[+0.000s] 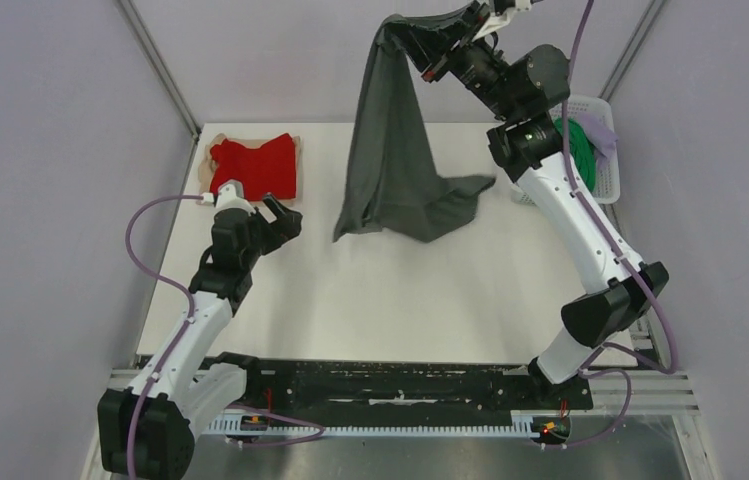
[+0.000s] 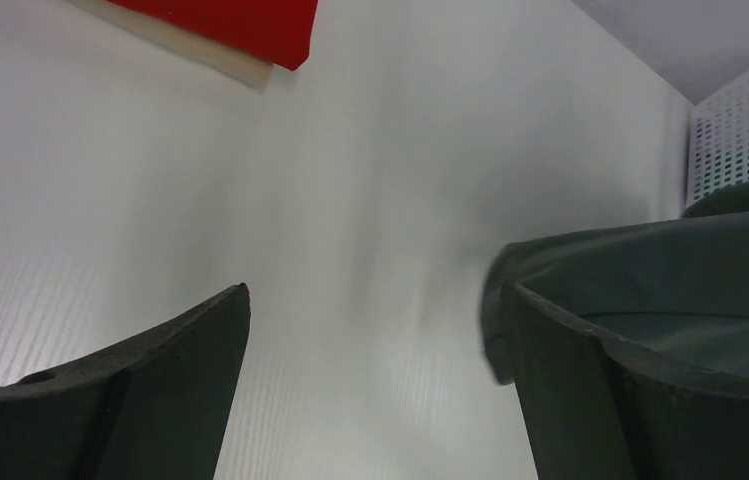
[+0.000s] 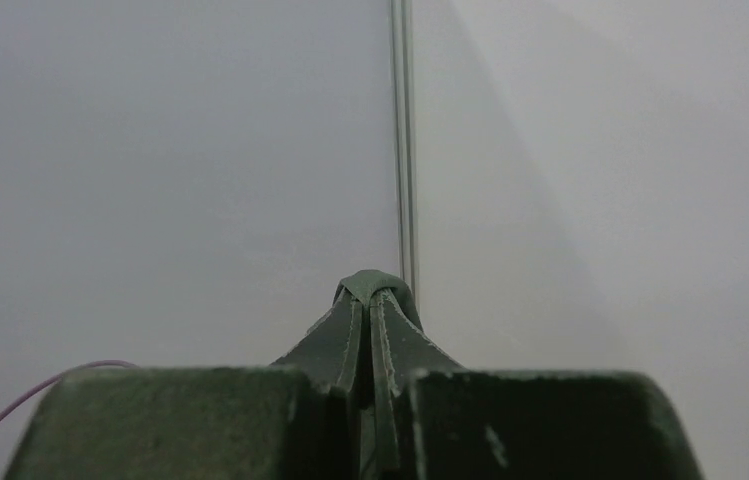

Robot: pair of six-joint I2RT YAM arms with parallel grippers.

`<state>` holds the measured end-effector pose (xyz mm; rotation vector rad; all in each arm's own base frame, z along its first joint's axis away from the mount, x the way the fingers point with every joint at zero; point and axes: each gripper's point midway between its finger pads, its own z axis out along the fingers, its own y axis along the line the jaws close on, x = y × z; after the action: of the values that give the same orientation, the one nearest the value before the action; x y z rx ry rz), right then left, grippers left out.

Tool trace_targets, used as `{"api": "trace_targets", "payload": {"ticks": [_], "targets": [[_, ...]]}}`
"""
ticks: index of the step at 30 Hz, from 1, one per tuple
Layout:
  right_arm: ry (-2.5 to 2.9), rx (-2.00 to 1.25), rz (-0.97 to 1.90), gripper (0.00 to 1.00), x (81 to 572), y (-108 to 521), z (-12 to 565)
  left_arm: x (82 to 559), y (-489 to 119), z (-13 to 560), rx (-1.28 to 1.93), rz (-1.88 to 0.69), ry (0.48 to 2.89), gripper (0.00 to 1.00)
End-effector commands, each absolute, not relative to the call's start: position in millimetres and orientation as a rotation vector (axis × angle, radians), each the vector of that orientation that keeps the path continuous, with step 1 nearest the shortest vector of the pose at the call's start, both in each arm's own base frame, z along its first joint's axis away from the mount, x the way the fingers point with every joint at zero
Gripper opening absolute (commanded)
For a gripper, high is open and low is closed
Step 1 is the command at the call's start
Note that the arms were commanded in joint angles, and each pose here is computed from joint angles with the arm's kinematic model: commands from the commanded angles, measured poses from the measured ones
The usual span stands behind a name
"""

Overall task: Fold and stack the t-shirts
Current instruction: Move the tshirt to the center of the board, then flatten out the tshirt

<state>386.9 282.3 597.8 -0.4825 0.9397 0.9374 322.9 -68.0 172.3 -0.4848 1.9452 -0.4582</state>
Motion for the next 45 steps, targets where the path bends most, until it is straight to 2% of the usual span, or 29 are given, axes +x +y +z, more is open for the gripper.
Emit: {"api": "trace_targets", "payload": {"ticks": [1, 4, 7, 13, 17, 21, 31, 35, 41, 45], "targets": [[0.923, -0.511, 0.874, 0.00, 370, 278, 600, 320, -73, 187, -0.519, -0.516, 1.931, 1.00], [0.993, -0.449, 0.741, 0.00, 376, 255, 550, 313, -69, 187, -0.543, -0.501, 1.927, 1.00], [1.164, -0.363, 0.568, 0.00, 384, 222, 463, 306, -66, 184, -0.571, -0.498, 1.935, 1.00], [1.611, -0.186, 0.243, 0.00, 378, 147, 248, 295, -68, 144, -0.657, -0.505, 2.022, 1.00], [1.783, -0.181, 0.179, 0.00, 361, 132, 168, 296, -71, 112, -0.682, -0.482, 2.124, 1.00], [1.851, -0.222, 0.189, 0.00, 353, 134, 142, 308, -85, 93, -0.677, -0.534, 2.198, 1.00], [1.922, -0.276, 0.118, 0.00, 351, 128, 117, 340, -110, 65, -0.647, -0.614, 2.330, 0.99], [1.948, -0.270, 0.063, 0.00, 352, 120, 109, 338, -117, 59, -0.635, -0.634, 2.390, 0.82], [1.962, -0.295, 0.031, 0.00, 354, 118, 106, 334, -110, 61, -0.670, -0.535, 2.405, 0.72], [1.974, -0.293, -0.002, 0.00, 356, 114, 104, 329, -108, 70, -0.669, -0.502, 2.425, 0.70]]}}
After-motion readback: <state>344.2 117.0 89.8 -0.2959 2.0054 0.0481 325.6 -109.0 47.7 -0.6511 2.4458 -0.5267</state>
